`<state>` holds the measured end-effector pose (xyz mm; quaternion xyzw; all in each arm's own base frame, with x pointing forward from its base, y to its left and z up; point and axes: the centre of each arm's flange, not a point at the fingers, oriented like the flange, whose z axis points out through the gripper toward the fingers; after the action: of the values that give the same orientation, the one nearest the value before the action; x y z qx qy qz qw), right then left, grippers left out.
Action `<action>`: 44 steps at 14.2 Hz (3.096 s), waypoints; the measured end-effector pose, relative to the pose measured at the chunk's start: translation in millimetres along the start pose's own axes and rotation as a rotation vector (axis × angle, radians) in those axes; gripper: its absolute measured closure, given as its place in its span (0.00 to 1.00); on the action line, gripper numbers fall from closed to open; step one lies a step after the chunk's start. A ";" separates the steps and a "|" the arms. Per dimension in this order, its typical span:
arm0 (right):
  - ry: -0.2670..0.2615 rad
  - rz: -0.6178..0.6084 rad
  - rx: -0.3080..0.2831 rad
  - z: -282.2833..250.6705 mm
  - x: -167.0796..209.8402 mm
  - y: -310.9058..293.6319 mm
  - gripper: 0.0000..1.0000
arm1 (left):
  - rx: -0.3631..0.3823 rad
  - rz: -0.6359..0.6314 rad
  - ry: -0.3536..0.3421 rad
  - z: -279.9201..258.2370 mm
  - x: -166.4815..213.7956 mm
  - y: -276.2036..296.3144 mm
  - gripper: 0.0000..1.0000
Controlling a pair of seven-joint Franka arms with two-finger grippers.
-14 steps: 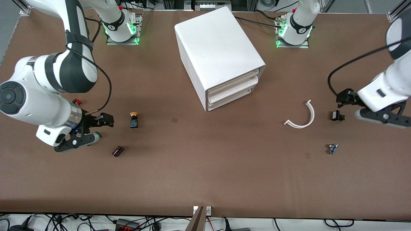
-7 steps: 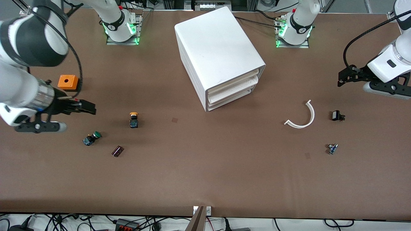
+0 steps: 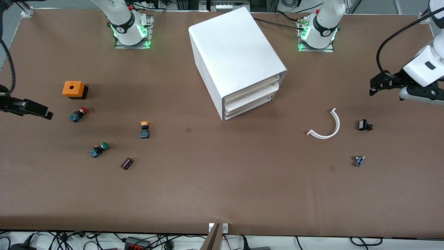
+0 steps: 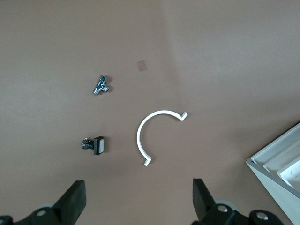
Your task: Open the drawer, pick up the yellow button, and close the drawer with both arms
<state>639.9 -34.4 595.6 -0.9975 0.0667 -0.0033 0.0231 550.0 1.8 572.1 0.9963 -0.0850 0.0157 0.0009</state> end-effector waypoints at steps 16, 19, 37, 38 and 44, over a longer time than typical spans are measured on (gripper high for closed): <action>0.006 -0.061 -0.059 11.0 -60.1 8.4 0.00 | 0.000 0.035 -0.011 -7.3 2.2 18.2 0.00; 0.016 -0.088 -0.058 7.8 -65.5 8.5 0.00 | 0.000 0.035 -0.011 -7.3 2.2 18.3 0.00; -0.005 -0.108 -0.057 19.9 -67.7 -0.2 0.00 | 0.000 0.038 -0.011 -7.4 2.2 18.3 0.00; -0.006 -0.108 -0.057 20.3 -67.6 -0.2 0.00 | 0.000 0.039 -0.011 -7.4 2.2 18.3 0.00; 0.000 -0.113 -0.057 24.1 -65.0 -2.4 0.00 | 0.000 0.040 -0.012 -7.3 2.1 18.3 0.00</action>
<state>576.0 -22.3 571.4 -0.9999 0.0103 -0.0025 -0.0057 548.8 -16.5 579.4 0.9944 -0.1049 0.0097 0.0001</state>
